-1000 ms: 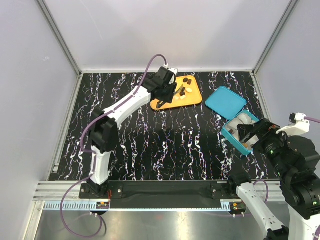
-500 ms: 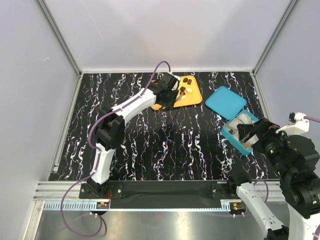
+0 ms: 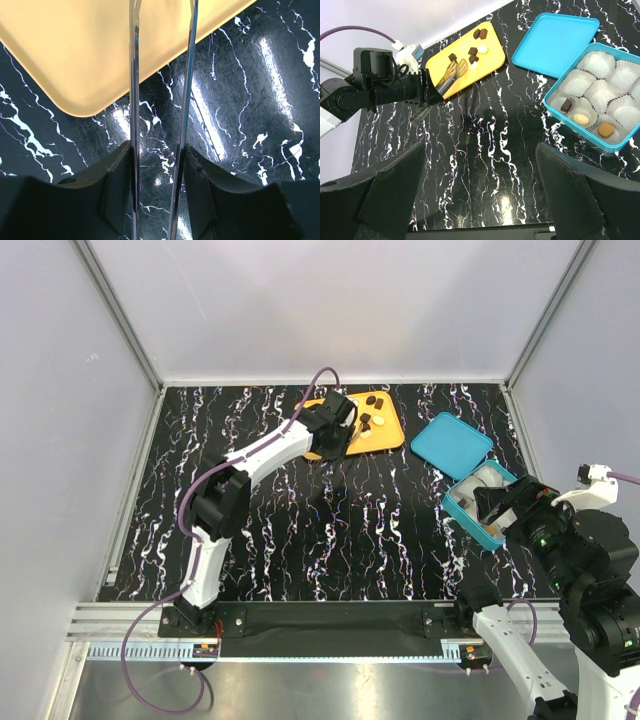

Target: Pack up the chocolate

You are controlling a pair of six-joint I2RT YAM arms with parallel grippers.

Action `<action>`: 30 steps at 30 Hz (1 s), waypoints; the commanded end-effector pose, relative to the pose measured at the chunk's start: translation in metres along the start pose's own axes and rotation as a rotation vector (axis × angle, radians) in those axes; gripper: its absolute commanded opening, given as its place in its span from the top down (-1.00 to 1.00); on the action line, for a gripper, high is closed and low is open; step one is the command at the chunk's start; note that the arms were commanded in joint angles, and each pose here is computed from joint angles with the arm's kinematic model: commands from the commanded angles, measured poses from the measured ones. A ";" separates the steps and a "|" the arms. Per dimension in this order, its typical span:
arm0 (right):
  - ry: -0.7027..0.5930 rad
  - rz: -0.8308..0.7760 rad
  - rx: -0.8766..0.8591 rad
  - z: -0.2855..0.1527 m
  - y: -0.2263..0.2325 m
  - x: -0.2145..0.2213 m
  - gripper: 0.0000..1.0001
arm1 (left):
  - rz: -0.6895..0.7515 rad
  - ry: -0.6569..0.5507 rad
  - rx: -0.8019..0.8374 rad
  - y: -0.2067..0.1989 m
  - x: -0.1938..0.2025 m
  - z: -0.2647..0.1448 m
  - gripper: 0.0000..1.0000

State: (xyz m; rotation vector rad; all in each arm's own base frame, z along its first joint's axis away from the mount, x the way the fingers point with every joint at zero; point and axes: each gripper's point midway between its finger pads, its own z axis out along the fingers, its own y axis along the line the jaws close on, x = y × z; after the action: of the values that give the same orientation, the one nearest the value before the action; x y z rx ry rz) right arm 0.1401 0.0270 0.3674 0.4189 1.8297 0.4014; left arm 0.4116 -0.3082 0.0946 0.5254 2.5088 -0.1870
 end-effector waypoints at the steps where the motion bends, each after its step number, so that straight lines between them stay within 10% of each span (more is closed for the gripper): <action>1: -0.014 0.003 -0.025 0.003 0.007 -0.005 -1.00 | -0.011 -0.099 -0.014 0.004 -0.025 -0.025 0.08; 30: -0.021 -0.008 -0.010 0.002 0.001 -0.003 -0.99 | -0.038 -0.133 -0.042 0.013 -0.035 -0.028 0.04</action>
State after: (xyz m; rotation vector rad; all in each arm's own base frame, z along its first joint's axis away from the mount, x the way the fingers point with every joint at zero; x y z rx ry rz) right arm 0.1406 0.0268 0.3657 0.4198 1.8312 0.3991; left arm 0.4173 -0.2993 0.1313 0.4745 2.4274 -0.1741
